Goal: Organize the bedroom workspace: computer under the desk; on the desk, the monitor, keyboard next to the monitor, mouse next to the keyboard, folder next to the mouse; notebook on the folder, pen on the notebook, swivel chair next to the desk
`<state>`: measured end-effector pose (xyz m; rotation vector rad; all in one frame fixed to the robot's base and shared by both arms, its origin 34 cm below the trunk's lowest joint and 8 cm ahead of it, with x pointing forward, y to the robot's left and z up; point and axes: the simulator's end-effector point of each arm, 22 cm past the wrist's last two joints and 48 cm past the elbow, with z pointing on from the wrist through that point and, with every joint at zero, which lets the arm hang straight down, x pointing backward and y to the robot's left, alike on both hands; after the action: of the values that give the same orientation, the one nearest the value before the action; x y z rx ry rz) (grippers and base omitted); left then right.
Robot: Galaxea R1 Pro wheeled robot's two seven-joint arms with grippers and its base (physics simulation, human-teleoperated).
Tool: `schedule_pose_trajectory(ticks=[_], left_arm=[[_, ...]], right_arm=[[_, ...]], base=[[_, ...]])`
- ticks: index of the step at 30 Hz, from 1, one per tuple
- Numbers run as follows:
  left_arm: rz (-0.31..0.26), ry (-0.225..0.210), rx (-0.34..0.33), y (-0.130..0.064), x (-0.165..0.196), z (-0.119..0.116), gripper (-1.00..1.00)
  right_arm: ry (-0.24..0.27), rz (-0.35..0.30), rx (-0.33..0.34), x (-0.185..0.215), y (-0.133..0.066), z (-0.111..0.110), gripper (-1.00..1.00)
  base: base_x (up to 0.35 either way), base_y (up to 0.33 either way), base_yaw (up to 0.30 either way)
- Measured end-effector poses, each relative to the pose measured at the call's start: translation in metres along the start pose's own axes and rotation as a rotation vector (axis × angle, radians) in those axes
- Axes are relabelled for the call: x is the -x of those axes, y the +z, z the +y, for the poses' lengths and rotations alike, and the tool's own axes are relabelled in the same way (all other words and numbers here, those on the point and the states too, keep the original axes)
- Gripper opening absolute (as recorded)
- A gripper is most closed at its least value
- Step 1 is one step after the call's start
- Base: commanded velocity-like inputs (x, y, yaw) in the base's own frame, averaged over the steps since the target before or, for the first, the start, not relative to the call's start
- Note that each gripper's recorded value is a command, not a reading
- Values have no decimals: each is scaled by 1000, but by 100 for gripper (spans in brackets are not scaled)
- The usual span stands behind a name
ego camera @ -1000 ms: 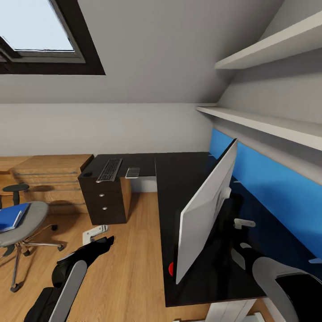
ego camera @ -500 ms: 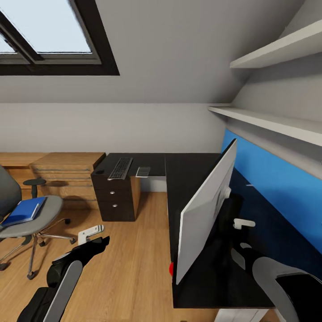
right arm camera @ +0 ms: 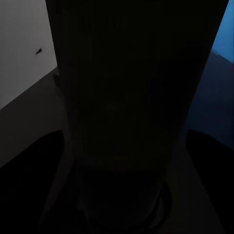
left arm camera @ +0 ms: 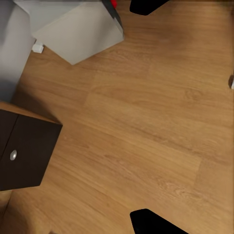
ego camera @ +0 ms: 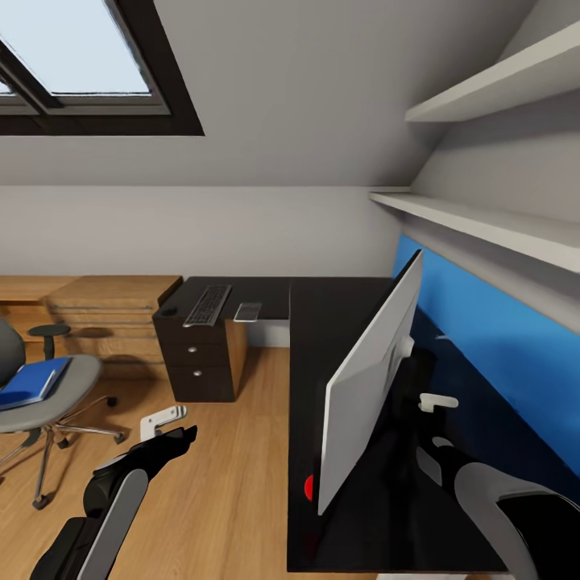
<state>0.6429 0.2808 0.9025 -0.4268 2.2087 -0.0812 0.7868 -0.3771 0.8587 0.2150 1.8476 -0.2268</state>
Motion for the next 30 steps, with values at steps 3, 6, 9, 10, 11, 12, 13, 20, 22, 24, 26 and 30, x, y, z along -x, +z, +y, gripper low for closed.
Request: schedule_pose_trajectory(ticks=[3,6,9,10,11,12,13,20,22,24,26,30], left_arm=[[0,0,0,0,0,0,100],[-1,0,0,0,0,0,100],[0,0,0,0,0,0,100],[1,0,0,0,0,0,100],[1,0,0,0,0,0,100],[1,0,0,0,0,0,100],[0,0,0,0,0,0,100],[-2,0,1,0,1,0,100],[-2,-1,2,0,1,1,100],[-2,-1,2,0,1,1,100],[-4,-7,7,1,2,4,100],[-14,-41,37,1,9,21,100]], right_arm=[[0,0,0,0,0,0,-100],[0,0,-4,0,0,-1,-100],[4,1,-14,-1,0,-3,-100],[4,2,-13,-1,0,-3,-100],[3,2,-12,-1,0,-2,-100],[2,2,-11,0,0,-2,-100],[0,2,-10,0,0,-2,-100],[-2,2,-10,0,1,-2,-100],[-1,2,-11,0,1,-2,-100],[0,2,-12,0,0,-2,-100],[-1,2,-11,0,0,-2,-100],[-2,2,-11,0,0,-2,-100]], base=[[221,-194,0],[228,-200,0],[106,-94,0],[24,-21,0],[15,-18,0],[10,-35,0],[8,-45,0],[2,-130,0],[0,-175,0],[0,-106,0],[0,-50,0],[1,-14,0]])
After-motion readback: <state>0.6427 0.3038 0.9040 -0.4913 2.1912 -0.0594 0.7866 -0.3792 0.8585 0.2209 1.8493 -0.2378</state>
